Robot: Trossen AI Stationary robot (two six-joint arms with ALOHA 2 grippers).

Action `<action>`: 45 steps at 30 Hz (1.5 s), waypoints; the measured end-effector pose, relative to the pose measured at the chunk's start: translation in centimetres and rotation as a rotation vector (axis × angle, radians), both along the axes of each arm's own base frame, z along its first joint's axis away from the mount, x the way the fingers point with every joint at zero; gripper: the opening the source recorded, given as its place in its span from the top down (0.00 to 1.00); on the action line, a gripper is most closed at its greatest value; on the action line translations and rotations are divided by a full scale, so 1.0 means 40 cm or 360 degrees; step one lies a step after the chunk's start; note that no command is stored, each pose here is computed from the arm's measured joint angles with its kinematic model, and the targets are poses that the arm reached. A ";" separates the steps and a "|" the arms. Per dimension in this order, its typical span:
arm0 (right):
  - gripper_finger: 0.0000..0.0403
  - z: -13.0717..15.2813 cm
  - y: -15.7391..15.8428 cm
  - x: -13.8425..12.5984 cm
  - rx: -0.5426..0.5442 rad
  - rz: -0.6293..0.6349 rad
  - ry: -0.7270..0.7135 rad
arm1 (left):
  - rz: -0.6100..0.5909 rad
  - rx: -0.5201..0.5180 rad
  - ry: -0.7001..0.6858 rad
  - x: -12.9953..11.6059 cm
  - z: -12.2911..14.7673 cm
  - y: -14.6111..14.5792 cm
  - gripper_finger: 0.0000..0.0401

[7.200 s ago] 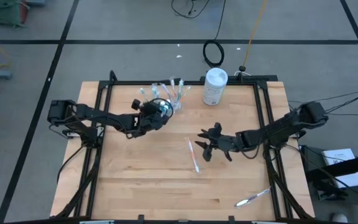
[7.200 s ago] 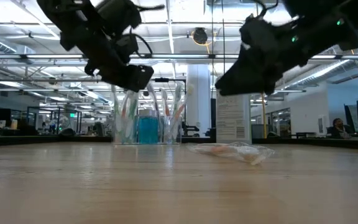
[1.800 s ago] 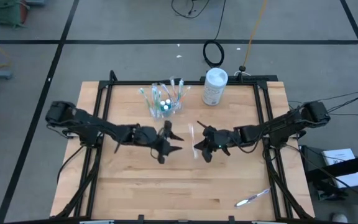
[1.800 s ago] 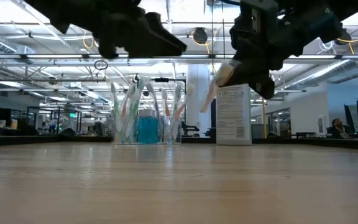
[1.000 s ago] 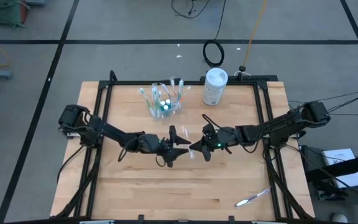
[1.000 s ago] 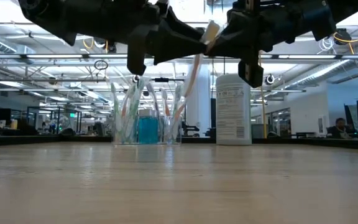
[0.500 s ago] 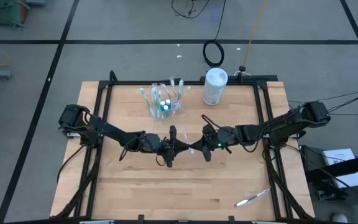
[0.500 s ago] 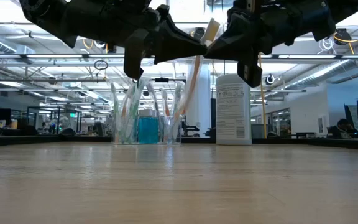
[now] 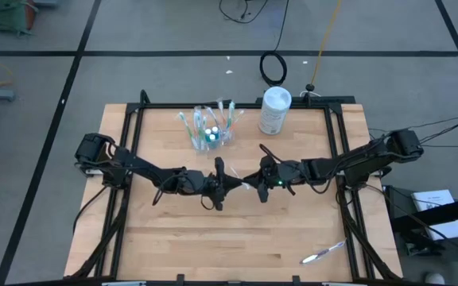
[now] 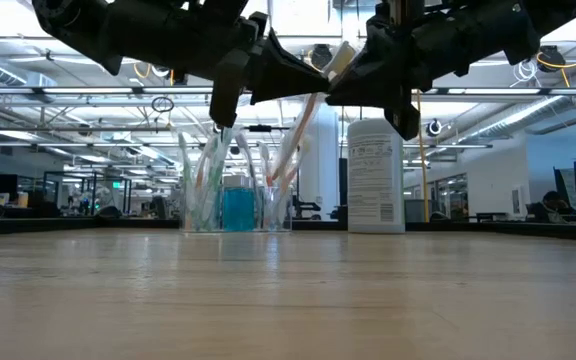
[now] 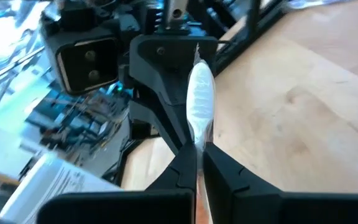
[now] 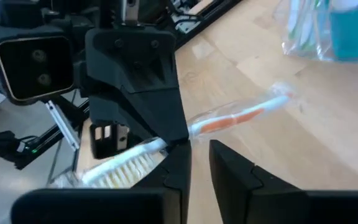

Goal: Pick & Place toothbrushing station
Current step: Put the orange toothbrush into the transparent organizer

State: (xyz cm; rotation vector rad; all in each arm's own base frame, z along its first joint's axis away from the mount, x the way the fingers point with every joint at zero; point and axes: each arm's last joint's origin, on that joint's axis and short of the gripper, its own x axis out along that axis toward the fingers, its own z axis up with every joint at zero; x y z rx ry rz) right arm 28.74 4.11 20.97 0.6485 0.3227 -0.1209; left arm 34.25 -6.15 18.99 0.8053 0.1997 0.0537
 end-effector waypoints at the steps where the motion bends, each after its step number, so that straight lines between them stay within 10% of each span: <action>1: 0.87 0.003 -0.001 -0.001 -0.0016 0.0000 -0.0003 | 0.0018 -0.0021 -0.0008 0.000 0.001 0.001 0.97; 13: 0.84 0.073 -0.051 -0.044 -0.0158 -0.0045 -0.0070 | 0.0020 -0.0112 -0.0048 0.003 0.007 0.005 0.97; 22: 0.84 0.067 -0.085 -0.084 -0.0575 -0.0140 0.0136 | 0.0398 -0.0117 -0.0205 -0.001 0.037 0.040 0.98; 28: 0.84 -0.011 -0.113 -0.122 -0.0744 -0.0493 0.0368 | 0.0525 -0.0307 -0.0463 -0.015 0.111 0.130 0.98; 35: 0.84 -0.041 -0.163 -0.143 -0.0642 -0.0744 0.0403 | 0.0512 -0.0959 -0.0666 -0.026 0.119 0.313 0.98; 45: 0.84 -0.029 -0.177 -0.138 -0.0672 -0.0770 0.0332 | 0.0743 -0.0822 -0.0861 -0.004 0.048 0.381 0.99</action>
